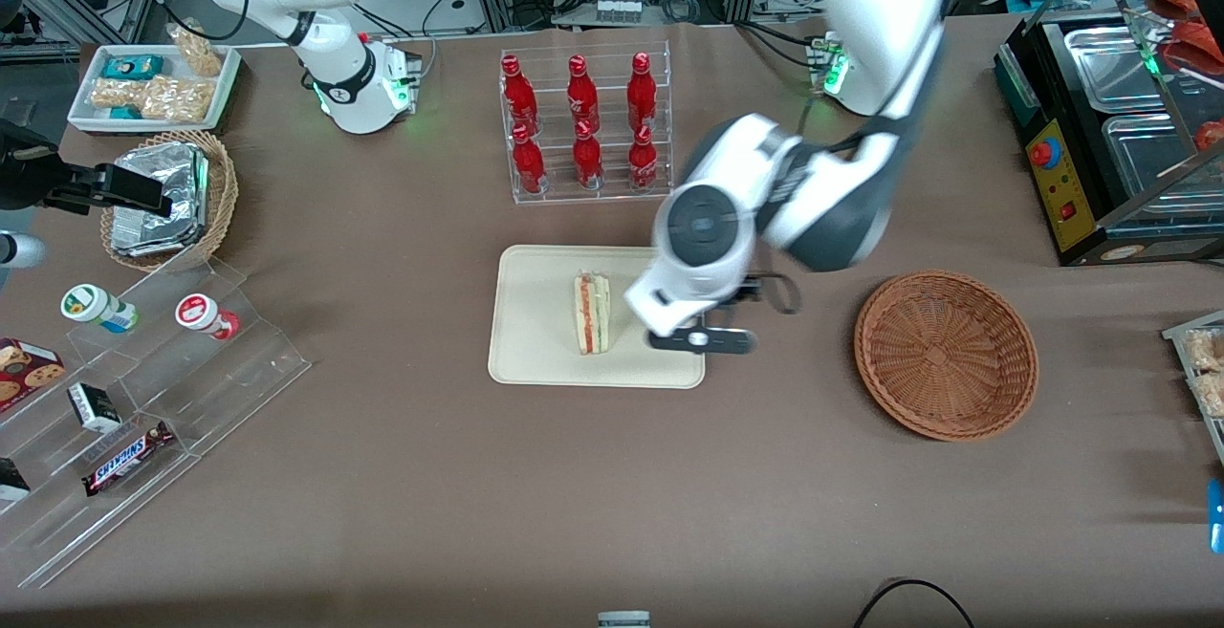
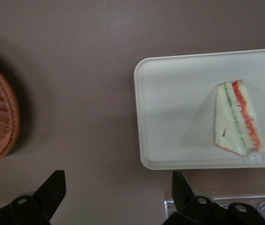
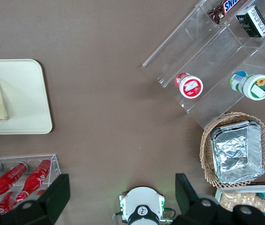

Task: Place sandwich from basket to tray

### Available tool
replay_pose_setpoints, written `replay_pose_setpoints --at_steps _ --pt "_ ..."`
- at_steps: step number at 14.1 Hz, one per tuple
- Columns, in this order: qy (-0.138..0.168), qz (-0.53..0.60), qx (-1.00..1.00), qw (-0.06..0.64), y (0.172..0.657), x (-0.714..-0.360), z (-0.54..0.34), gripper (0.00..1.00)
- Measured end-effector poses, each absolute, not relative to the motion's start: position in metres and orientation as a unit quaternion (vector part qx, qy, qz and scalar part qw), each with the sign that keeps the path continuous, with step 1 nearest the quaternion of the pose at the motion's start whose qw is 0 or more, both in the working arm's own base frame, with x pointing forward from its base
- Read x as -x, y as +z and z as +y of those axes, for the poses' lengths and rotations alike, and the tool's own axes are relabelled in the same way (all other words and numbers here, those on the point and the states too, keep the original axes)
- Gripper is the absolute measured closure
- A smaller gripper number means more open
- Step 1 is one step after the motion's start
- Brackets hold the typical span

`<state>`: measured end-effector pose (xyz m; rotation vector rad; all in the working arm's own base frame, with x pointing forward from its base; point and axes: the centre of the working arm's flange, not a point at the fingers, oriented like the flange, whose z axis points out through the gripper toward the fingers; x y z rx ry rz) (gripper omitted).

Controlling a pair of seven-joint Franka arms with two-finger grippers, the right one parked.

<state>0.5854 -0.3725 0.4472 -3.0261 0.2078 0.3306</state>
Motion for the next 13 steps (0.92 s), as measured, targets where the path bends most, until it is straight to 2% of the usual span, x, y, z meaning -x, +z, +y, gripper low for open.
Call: replay_pose_setpoints --at_steps 4,7,10,13 --pt "0.128 0.079 0.988 0.037 0.514 -0.603 -0.266 0.00" --pt "0.117 0.035 0.992 0.037 0.553 -0.603 -0.190 0.00" --pt "0.108 -0.005 0.993 0.035 0.585 -0.583 -0.133 0.00" --pt "0.118 -0.024 0.992 0.043 0.603 -0.556 -0.106 0.00"
